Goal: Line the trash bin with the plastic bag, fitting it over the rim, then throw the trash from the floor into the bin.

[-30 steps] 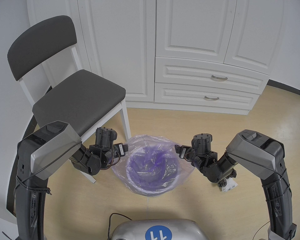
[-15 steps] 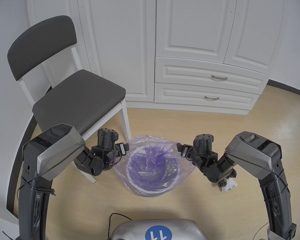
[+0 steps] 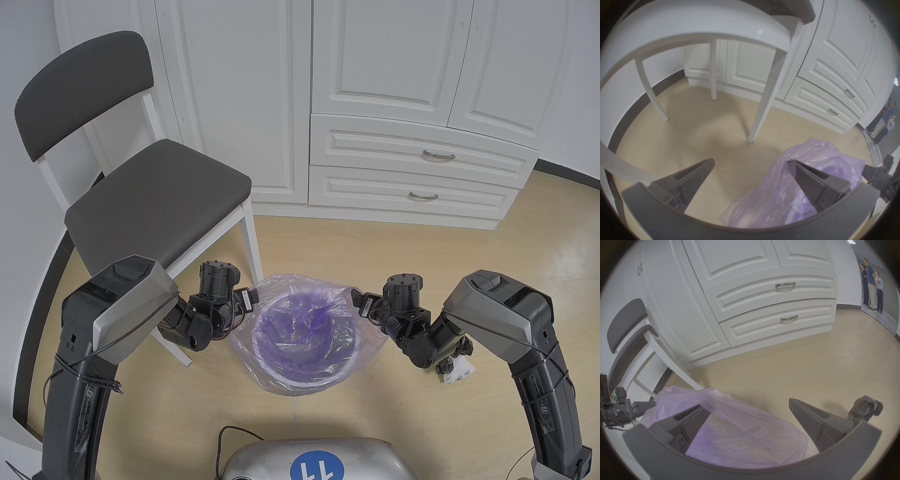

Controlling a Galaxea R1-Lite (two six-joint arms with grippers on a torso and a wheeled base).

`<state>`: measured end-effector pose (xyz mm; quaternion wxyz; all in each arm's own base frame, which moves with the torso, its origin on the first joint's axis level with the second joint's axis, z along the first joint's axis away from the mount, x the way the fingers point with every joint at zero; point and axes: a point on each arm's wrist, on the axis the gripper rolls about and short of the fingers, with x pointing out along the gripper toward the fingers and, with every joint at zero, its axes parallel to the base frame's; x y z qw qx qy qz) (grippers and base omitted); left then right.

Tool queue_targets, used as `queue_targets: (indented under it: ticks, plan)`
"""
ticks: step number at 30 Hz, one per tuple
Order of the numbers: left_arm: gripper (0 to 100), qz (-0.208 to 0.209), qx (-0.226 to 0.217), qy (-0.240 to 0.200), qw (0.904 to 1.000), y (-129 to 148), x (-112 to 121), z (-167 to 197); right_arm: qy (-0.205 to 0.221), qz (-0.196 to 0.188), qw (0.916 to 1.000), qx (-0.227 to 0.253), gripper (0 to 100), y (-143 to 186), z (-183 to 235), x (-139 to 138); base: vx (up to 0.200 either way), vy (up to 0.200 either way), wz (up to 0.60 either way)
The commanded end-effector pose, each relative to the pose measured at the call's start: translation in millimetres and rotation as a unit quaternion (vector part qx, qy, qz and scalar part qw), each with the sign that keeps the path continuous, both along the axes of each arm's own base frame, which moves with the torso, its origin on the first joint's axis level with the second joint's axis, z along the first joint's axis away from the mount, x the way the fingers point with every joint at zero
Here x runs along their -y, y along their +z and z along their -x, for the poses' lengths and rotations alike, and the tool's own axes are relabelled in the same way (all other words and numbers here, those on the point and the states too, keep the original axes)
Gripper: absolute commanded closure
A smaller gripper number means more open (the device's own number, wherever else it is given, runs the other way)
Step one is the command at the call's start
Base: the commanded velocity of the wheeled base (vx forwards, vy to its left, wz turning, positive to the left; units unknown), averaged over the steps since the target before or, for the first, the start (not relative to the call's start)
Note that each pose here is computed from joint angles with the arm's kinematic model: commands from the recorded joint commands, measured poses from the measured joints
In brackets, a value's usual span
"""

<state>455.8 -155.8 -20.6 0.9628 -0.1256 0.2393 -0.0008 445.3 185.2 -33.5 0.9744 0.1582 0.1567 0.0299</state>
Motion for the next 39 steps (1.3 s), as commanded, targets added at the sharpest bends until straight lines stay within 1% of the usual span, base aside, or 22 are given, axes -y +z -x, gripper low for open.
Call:
queue_targets:
  ticks: [1,6,11,20,27,31,35,39]
  plan:
    - [0,-0.006,-0.017,0.005,0.9998,-13.3,-2.3,-6.9,-0.002,0.000,1.0000,-0.007,0,-12.9,-3.0,-0.2,0.000,0.000,0.00]
    - [0,-0.022,-0.061,0.005,0.9979,-20.5,-3.0,-4.9,-0.003,0.002,0.9999,-0.011,0,-16.3,-4.4,0.8,0.000,0.000,0.00]
    - [0,-0.031,-0.076,0.005,0.9966,-27.0,-5.7,-3.8,-0.003,0.003,0.9999,-0.012,0,-16.8,-4.1,0.9,0.000,0.000,0.00]
    - [0,-0.065,-0.118,0.014,0.9908,-37.3,-15.6,-3.6,-0.004,0.011,0.9995,-0.028,0,-20.1,-3.5,2.8,0.000,0.000,0.00]
    - [0,-0.081,-0.137,0.026,0.9870,-37.9,-23.2,-5.5,-0.009,0.011,0.9994,-0.031,0,-20.5,-4.7,7.9,0.000,0.000,0.00]
    - [0,-0.084,-0.142,0.034,0.9858,-39.0,-29.5,-7.9,-0.011,0.012,0.9994,-0.030,0,-18.1,-4.6,9.6,0.000,0.000,0.00]
    - [0,-0.081,-0.139,0.041,0.9862,-39.0,-34.9,-10.6,-0.012,0.011,0.9994,-0.029,0,-15.1,-3.8,11.5,0.000,0.000,0.00]
    - [0,-0.074,-0.133,0.042,0.9875,-32.4,-38.0,-9.9,-0.003,0.016,0.9994,-0.031,0,-0.4,6.9,10.2,0.000,0.000,0.00]
